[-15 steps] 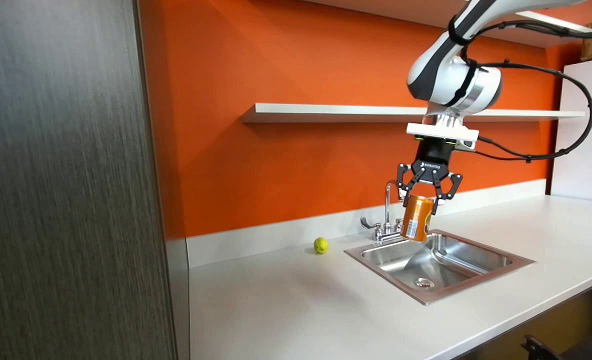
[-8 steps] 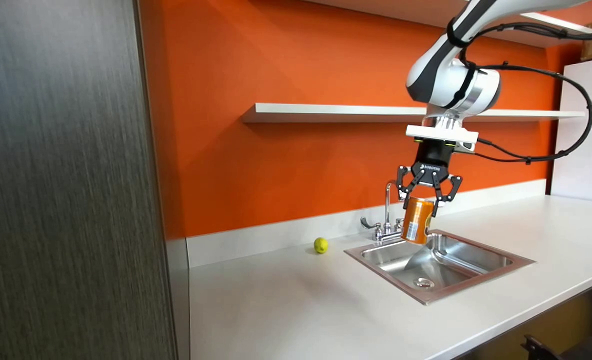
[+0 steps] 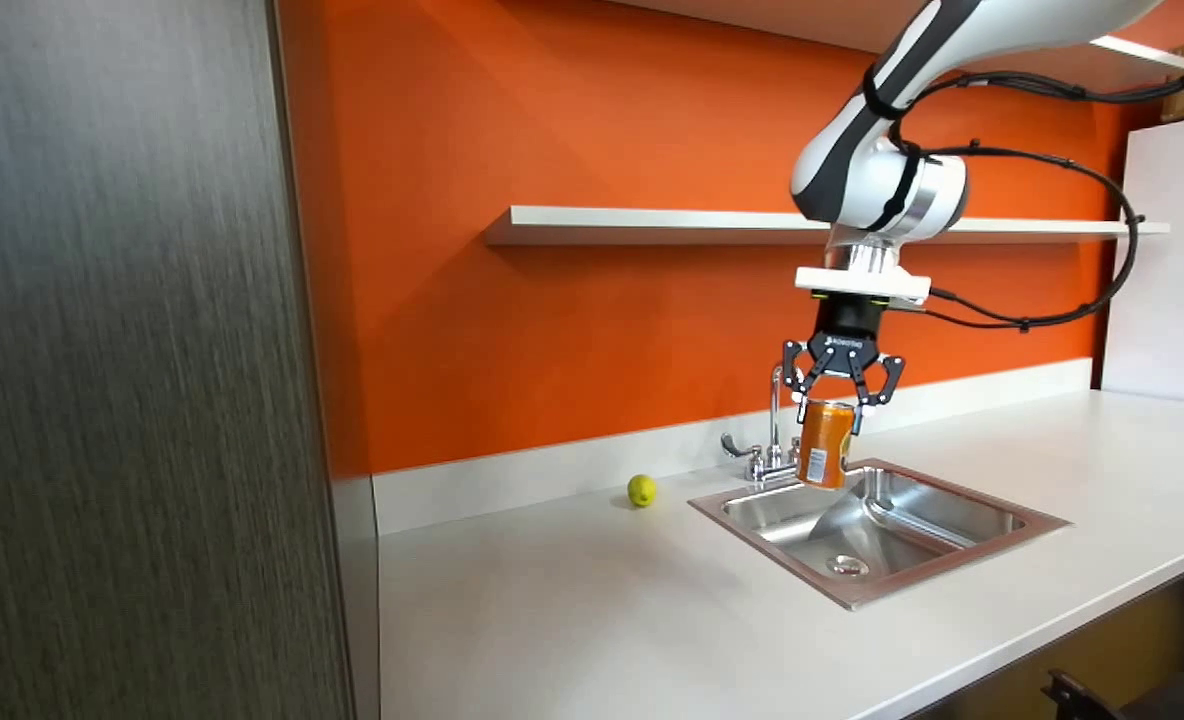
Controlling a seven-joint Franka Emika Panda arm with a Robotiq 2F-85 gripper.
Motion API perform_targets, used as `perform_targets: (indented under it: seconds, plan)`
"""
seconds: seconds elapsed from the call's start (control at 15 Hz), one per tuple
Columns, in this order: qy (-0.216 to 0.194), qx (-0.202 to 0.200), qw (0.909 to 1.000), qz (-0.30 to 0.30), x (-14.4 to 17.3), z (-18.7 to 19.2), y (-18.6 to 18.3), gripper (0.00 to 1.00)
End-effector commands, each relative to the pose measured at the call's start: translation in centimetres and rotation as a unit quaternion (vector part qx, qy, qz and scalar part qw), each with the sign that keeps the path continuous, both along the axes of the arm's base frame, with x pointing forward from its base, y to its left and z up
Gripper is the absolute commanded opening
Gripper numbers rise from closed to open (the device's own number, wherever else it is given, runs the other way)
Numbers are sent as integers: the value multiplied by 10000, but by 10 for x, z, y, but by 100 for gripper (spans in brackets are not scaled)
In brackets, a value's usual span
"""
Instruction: Put the orange can in the sink.
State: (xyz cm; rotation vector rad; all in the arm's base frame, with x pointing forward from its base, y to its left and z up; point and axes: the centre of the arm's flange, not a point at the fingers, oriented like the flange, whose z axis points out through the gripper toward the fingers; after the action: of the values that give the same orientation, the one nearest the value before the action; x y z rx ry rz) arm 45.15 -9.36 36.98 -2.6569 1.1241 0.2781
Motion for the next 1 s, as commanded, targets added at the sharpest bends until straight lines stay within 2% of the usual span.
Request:
perform_targets:
  seconds: [0.0, 0.47, 0.93]
  plan:
    - [5, -268, 9996, 79, 46, -13, -18, 38]
    - [135, -410, 9990, -140, 102, -64, -55, 38]
    - [344, -524, 9976, -296, 131, -120, -80, 38]
